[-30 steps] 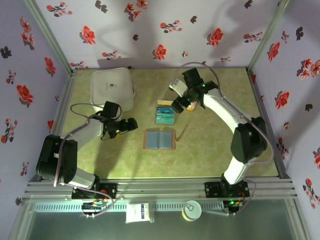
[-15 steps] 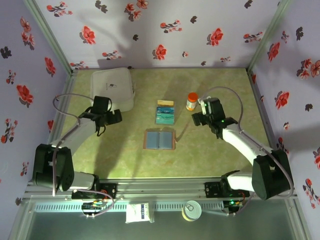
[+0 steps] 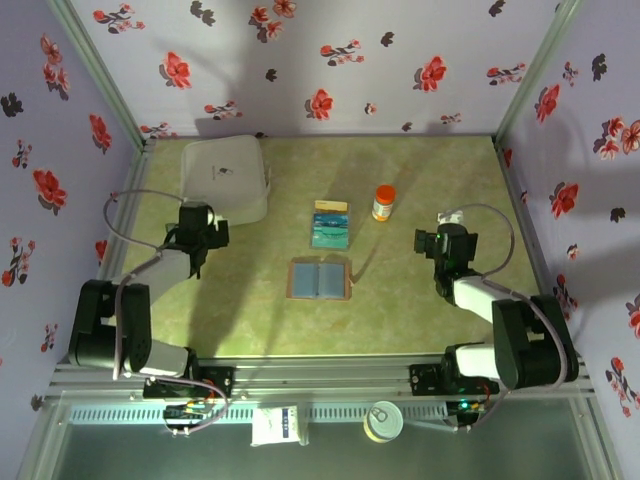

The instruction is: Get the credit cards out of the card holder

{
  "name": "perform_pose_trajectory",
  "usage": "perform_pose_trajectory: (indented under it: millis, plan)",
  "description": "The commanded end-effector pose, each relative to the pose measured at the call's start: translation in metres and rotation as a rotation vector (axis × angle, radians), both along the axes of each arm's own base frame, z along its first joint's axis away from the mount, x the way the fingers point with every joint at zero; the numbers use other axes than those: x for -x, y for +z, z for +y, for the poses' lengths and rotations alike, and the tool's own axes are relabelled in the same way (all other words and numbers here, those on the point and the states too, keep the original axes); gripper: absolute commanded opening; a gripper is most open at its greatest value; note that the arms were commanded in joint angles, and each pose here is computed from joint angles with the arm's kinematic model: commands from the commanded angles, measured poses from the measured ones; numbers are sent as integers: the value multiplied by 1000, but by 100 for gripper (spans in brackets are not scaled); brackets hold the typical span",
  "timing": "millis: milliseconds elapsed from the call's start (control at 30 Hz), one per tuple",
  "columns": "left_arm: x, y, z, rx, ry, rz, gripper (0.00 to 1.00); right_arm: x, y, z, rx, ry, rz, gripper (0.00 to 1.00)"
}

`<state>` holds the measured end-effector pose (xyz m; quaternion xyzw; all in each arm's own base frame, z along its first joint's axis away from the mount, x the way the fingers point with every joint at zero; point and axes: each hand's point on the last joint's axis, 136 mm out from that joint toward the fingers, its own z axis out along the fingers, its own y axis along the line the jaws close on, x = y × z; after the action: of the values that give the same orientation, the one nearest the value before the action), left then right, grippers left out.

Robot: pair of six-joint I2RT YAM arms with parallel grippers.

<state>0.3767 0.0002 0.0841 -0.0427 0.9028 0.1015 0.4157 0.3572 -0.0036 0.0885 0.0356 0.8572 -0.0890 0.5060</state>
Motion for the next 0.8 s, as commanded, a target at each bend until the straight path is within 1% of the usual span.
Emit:
perform_pose_trajectory:
  millis: [0, 67, 133, 233, 300, 400, 467, 567, 600, 633, 767]
  plan:
    - [-24, 16, 5, -3, -32, -154, 100, -18, 29, 2, -36, 8, -168, 99]
    - [-28, 21, 4, -40, -68, -198, 100, -22, 29, -3, -26, 0, -182, 99]
    - [-33, 24, 6, -74, -87, -242, 100, -28, 23, -8, -83, -8, -187, 99]
    - [-33, 17, 15, -30, -68, -256, 100, -33, 8, -9, -107, 8, -179, 99]
    - [-32, 16, 14, 21, -100, -275, 100, -36, 2, -6, -108, 27, -184, 99]
    - [-28, 15, 12, 52, -129, -303, 100, -38, 0, -8, -128, 25, -152, 99]
    - [-27, 15, 13, 56, -125, -310, 100, -38, -2, -12, -132, 6, -152, 99]
    - [-23, 12, 18, 55, -105, -365, 100, -38, -1, -15, -130, -9, -151, 99]
    - [-21, 8, 19, 54, -96, -331, 100, -38, -1, -15, -131, -9, -151, 99]
    - [-22, 10, 19, 50, -97, -353, 100, -38, -2, -14, -132, -8, -148, 99]
    - [-22, 10, 20, 44, -92, -351, 100, -38, -1, -15, -129, -11, -151, 99]
